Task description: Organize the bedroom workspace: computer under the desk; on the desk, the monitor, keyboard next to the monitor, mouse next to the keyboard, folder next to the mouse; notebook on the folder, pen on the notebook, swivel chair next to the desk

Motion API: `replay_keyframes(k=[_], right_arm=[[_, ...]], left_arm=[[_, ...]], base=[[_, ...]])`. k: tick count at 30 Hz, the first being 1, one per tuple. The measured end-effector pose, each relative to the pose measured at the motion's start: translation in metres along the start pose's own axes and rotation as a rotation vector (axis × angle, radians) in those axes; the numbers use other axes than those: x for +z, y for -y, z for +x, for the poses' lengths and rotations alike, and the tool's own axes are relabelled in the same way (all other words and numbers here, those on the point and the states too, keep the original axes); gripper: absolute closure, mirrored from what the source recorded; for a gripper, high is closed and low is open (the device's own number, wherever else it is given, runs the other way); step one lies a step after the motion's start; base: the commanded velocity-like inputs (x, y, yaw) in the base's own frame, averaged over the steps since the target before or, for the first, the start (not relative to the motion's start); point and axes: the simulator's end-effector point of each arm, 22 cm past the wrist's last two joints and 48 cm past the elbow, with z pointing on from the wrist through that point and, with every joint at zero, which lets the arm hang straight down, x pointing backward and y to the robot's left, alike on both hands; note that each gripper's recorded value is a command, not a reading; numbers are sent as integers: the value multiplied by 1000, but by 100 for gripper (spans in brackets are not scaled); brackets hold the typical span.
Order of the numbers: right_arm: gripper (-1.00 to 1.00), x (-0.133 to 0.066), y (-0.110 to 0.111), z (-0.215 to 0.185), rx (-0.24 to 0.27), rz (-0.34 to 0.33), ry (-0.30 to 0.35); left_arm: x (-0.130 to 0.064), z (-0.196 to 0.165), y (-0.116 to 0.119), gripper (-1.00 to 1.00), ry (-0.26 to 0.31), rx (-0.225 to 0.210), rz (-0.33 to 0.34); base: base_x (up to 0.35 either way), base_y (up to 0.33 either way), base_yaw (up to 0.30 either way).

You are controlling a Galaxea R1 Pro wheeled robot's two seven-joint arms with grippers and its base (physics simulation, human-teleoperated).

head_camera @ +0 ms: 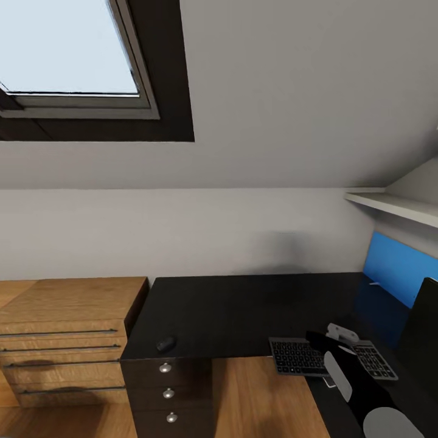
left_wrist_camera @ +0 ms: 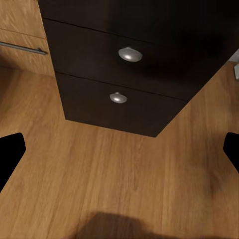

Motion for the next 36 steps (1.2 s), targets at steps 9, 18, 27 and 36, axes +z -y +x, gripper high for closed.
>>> replay_keyframes(k=[9, 18, 27, 36], right_arm=[[-100, 3, 23, 10, 62, 56, -25], [-100, 1, 51, 13, 75, 162, -35], [-100, 0, 56, 8, 19, 186, -21], [-100, 0, 58, 8, 26, 188, -21]], left_arm=[[0, 0, 0, -100, 0, 0, 0], [0, 0, 0, -100, 0, 0, 0], [0, 0, 0, -100, 0, 0, 0], [0, 0, 0, -100, 0, 0, 1]], base=[[31, -82, 0], [34, -107, 0], [3, -16, 0], [29, -114, 0]])
